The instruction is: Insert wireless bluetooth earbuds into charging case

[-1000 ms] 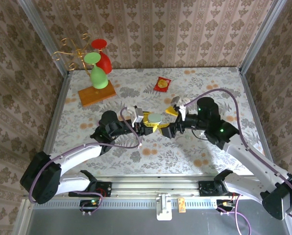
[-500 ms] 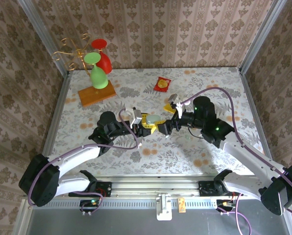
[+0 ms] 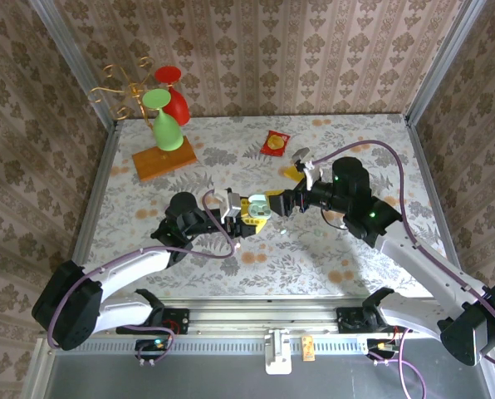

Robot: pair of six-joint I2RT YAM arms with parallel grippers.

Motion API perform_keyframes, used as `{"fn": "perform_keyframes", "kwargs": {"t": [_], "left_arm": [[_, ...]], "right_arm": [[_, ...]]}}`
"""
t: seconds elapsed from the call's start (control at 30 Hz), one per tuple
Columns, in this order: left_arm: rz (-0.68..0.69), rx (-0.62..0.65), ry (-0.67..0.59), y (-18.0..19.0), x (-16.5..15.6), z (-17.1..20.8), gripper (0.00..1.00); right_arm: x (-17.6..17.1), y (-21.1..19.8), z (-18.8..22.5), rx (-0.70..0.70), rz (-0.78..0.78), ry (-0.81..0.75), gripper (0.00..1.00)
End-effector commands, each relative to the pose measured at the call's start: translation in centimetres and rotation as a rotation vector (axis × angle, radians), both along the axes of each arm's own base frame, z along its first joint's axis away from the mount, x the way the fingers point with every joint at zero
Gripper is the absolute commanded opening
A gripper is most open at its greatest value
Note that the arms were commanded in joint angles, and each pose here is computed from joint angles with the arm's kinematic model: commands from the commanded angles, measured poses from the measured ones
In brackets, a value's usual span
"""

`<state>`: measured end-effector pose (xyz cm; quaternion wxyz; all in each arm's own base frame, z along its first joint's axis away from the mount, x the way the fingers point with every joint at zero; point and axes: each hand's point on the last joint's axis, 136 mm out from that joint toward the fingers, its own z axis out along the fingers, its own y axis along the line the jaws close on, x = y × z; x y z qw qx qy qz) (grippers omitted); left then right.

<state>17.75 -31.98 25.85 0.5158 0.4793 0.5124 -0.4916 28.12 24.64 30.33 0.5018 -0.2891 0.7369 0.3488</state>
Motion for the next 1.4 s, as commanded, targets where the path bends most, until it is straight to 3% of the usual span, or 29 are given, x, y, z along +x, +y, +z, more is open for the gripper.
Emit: {"fn": "perform_keyframes", "kwargs": {"t": [0.0,0.2,0.43,0.6,0.77,0.87,1.03,1.17,1.37], "left_arm": [[-0.009,-0.039,-0.033,0.2,0.0,0.5,0.25],[0.031,-0.063,-0.008,0.2,1.2,0.4,0.25],[0.077,-0.083,0.011,0.7,2.5,0.2,0.25],[0.131,-0.100,0.004,1.9,3.4,0.1,0.25],[0.142,-0.101,0.001,2.5,3.4,0.1,0.25],[0.144,-0.094,0.002,2.7,3.2,-0.3,0.25],[0.141,-0.107,0.001,2.9,3.0,-0.1,0.25],[0.145,-0.100,0.002,3.0,2.9,-0.1,0.25],[0.161,-0.091,-0.007,3.5,2.5,0.0,0.25]], "right_arm": [[-1.8,0.3,1.7,0.023,0.089,-0.037,0.98],[-3.5,-0.2,3.6,0.095,0.103,-0.079,1.00],[-2.9,-2.5,2.5,0.099,-0.059,-0.019,1.00],[-0.5,-6.7,-1.8,0.051,-0.348,0.135,1.00],[0.2,-9.3,-7.7,0.002,-0.509,0.372,0.98],[0.2,-10.5,-11.7,-0.082,-0.593,0.497,0.94],[0.4,-12.4,-17.1,-0.208,-0.683,0.642,0.80],[0.3,-14.4,-20.1,-0.433,-0.743,0.702,0.68],[0.1,-16.4,-21.9,-0.787,-0.832,0.674,0.62]]}}
